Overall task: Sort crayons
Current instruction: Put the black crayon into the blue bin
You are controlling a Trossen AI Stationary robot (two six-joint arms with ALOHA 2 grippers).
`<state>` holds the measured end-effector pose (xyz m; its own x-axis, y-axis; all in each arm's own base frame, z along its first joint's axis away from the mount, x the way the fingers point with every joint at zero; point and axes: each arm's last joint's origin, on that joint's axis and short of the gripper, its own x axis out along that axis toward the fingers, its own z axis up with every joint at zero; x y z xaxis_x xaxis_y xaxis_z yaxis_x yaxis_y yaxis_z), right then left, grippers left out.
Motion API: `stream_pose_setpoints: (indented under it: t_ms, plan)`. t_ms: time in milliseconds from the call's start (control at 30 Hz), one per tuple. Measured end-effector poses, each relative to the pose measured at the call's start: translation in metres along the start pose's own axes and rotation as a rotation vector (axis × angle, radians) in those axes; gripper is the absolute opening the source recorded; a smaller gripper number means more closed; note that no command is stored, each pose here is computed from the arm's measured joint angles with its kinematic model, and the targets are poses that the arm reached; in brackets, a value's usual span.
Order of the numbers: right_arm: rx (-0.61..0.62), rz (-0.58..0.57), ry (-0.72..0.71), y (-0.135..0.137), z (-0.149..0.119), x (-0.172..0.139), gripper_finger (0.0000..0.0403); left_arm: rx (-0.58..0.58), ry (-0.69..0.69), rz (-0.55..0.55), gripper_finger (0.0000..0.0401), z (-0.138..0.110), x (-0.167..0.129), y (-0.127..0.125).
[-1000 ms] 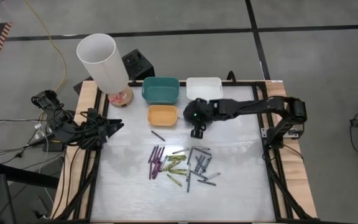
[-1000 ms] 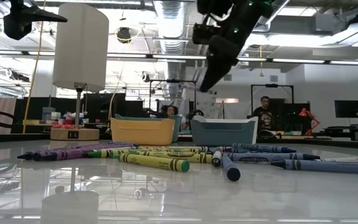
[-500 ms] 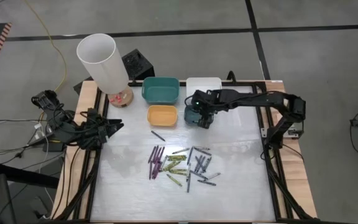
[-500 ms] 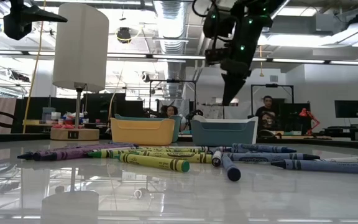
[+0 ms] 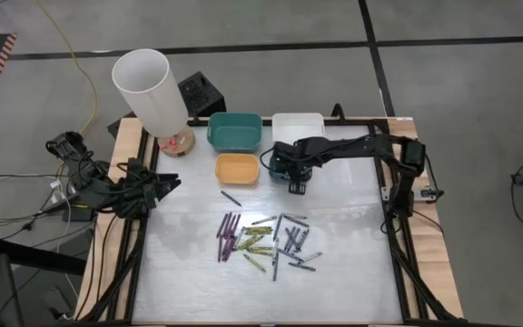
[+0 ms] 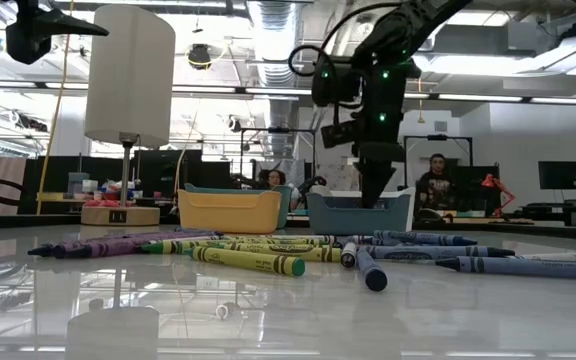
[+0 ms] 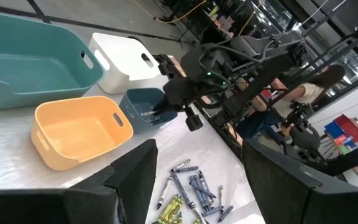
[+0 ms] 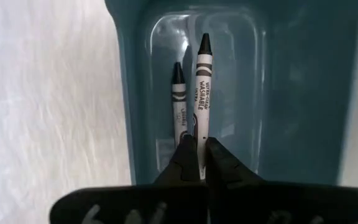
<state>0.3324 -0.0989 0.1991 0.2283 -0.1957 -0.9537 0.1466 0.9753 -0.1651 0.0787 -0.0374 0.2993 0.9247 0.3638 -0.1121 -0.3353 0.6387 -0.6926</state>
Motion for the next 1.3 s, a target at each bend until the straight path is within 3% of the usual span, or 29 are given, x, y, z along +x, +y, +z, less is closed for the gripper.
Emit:
stream_pose_setpoints:
  t_ms: [400,700,1067,1300]
  plan:
    - [0.005,0.065,-0.059,-0.007,0.004,0.000,0.0049,0.000,-0.002,0.001,0.0226,0.000,0.000,0.000]
    - [0.011,0.076,-0.076,-0.009,0.003,-0.005,0.0053,0.000,-0.003,0.002,0.0226,0.000,0.000,0.000]
    - [0.041,0.096,-0.251,0.014,-0.009,-0.084,0.0054,0.009,-0.020,0.013,0.0226,0.001,0.000,0.000]
    - [0.225,0.180,-0.229,0.050,-0.026,-0.115,0.0054,0.018,-0.020,0.014,0.0226,0.001,0.000,0.000]
